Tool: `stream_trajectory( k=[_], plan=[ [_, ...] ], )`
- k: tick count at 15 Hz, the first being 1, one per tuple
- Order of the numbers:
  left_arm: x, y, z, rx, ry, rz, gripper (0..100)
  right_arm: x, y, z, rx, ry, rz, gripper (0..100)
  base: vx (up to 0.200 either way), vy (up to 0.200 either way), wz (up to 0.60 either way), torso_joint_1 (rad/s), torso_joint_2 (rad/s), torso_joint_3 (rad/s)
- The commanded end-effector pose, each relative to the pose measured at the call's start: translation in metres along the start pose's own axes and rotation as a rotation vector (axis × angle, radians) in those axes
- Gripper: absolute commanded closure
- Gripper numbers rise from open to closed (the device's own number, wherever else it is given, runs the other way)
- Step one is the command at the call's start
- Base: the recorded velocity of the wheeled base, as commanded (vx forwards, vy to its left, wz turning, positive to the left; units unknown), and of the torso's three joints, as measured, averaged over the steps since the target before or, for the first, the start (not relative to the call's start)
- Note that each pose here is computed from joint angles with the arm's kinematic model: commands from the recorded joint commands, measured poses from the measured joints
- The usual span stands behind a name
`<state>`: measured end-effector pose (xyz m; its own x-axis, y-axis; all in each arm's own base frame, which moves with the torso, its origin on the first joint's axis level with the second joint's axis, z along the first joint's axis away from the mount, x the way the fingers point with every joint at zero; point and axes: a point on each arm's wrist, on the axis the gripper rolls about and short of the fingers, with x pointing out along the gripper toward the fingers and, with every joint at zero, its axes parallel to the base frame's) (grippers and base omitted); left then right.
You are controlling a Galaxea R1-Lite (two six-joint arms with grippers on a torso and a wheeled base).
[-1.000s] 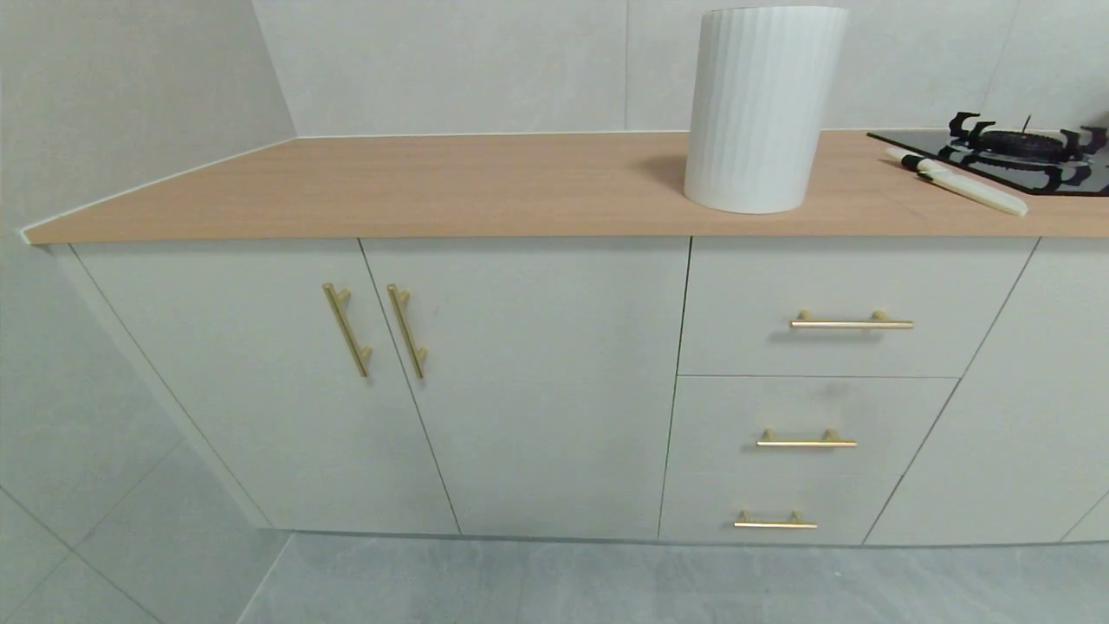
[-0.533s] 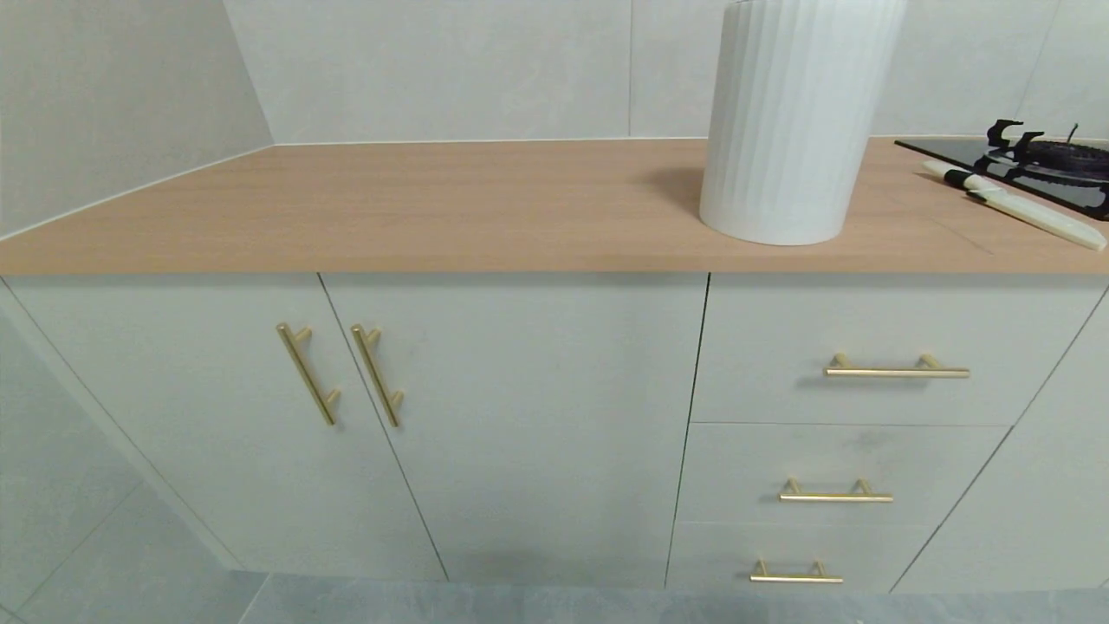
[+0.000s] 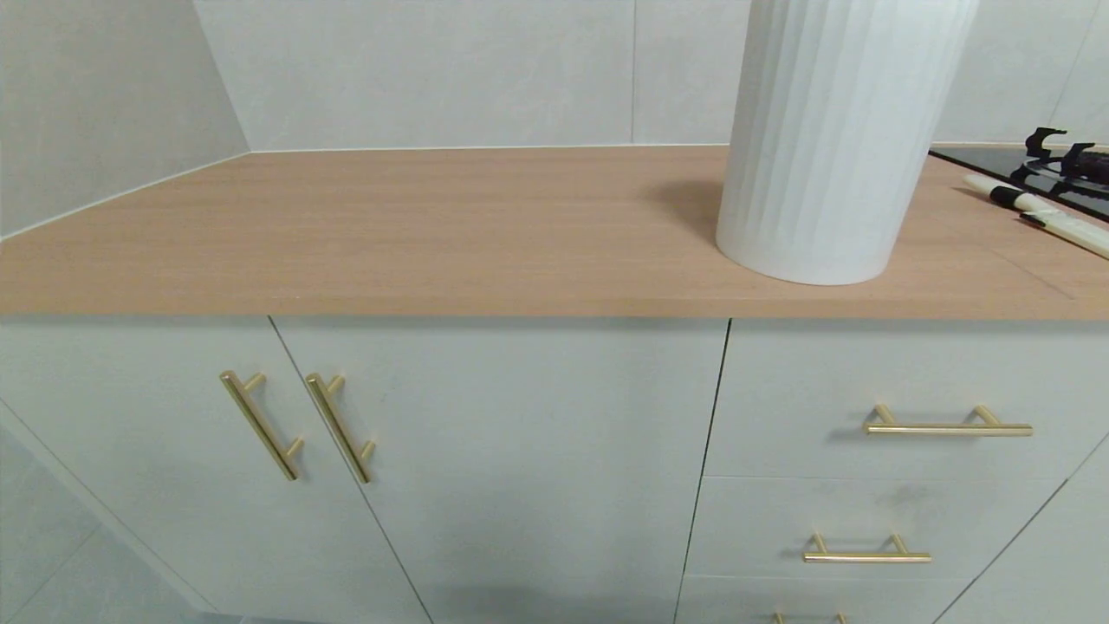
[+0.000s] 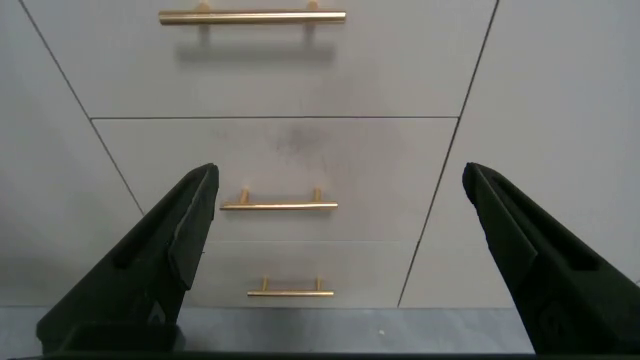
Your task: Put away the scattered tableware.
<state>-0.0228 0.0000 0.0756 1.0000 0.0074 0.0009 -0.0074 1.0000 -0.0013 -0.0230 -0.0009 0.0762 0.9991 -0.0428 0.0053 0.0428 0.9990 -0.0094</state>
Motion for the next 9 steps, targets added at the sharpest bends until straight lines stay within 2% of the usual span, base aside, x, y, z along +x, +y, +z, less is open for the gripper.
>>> stream_trajectory(
  k=[1, 4, 9],
  plan=[
    [0.0000, 0.0000, 0.0001, 0.000, -0.001, 0.000, 0, 0.0002, 0.0000, 0.0000, -0.001, 0.002, 0.000, 0, 0.000, 0.000, 0.00, 0.000, 0.00, 0.000],
    [0.0000, 0.0000, 0.0001, 0.000, -0.001, 0.000, 0, 0.0002, 0.0000, 0.0000, -0.001, 0.002, 0.000, 0, 0.000, 0.000, -0.60, 0.001, 0.00, -0.001],
    [0.0000, 0.0000, 0.0001, 0.000, -0.001, 0.000, 0, 0.0003, 0.0000, -0.0004, 0.000, 0.004, 0.000, 0, 0.000, 0.000, 0.00, 0.000, 0.00, 0.000]
  ],
)
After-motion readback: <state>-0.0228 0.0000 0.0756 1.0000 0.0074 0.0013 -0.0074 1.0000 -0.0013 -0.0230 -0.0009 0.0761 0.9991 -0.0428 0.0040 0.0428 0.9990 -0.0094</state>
